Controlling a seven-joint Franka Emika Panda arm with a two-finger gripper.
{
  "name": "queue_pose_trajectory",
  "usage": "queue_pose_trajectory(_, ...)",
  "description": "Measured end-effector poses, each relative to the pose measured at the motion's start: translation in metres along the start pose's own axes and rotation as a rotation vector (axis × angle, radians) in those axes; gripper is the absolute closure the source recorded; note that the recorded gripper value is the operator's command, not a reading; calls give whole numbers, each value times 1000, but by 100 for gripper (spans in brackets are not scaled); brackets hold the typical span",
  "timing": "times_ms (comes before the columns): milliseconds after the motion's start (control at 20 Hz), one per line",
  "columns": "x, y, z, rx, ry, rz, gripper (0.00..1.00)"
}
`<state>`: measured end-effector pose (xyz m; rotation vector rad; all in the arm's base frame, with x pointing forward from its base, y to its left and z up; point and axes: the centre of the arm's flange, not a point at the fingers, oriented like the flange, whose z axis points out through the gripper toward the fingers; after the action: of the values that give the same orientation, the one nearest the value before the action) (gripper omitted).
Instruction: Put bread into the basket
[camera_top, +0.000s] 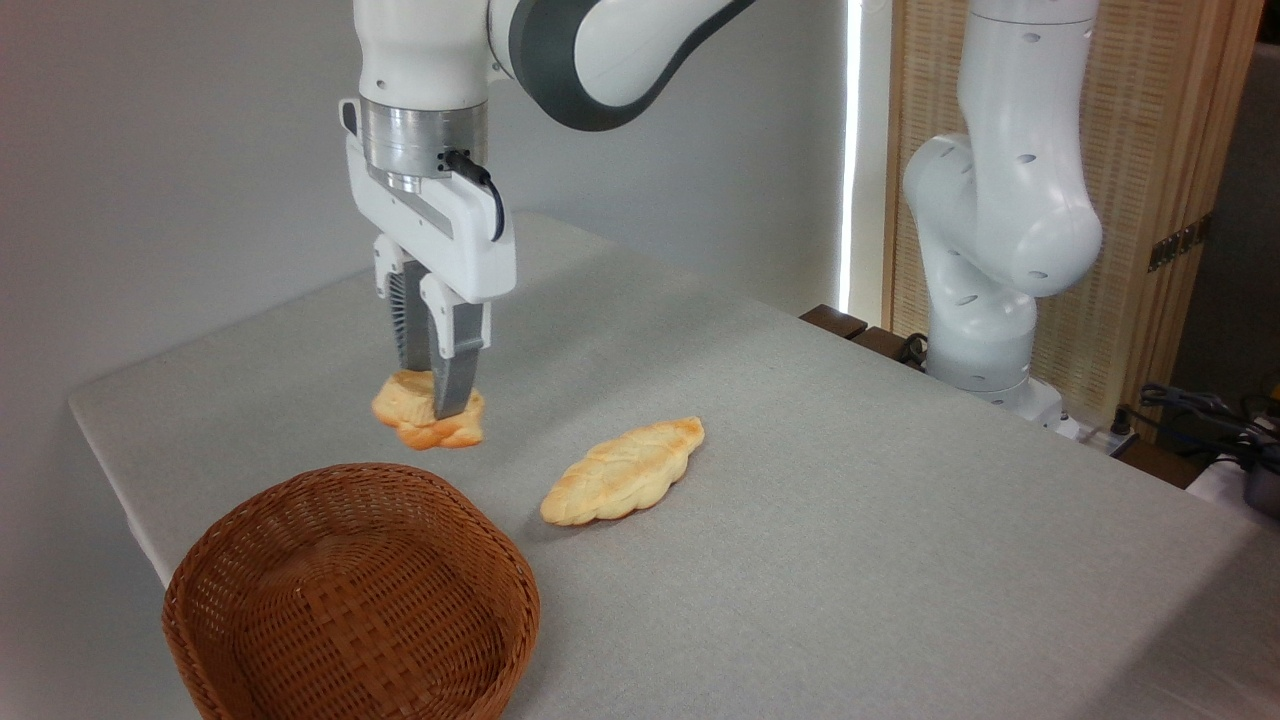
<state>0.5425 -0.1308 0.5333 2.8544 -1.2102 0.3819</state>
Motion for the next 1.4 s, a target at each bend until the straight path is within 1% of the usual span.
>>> queue_pose_trajectory(50, 2, -2, -2, 14, 21, -2, 34)
queue_pose_trajectory(100, 3, -3, -2, 21, 31, -2, 17)
queue_pose_trajectory(150, 4, -6, -3, 34, 48, -5, 10)
queue_pose_trajectory(200, 5, -8, -3, 41, 56, -7, 0)
queue_pose_trajectory(300, 4, -14, -3, 55, 72, -17, 0)
queue_pose_trajectory(450, 3, -19, -1, 65, 81, -24, 0)
queue_pose_trajectory(650, 3, -30, -1, 94, 112, -39, 0)
queue_pose_trajectory(850, 1, -35, -3, 105, 123, -48, 0)
queue_pose_trajectory(1250, 0, -35, -1, 101, 118, -48, 0)
queue_pose_trajectory(1350, -1, -34, 2, 88, 99, -49, 0)
queue_pose_trajectory(1400, -3, -32, 4, 74, 78, -49, 0)
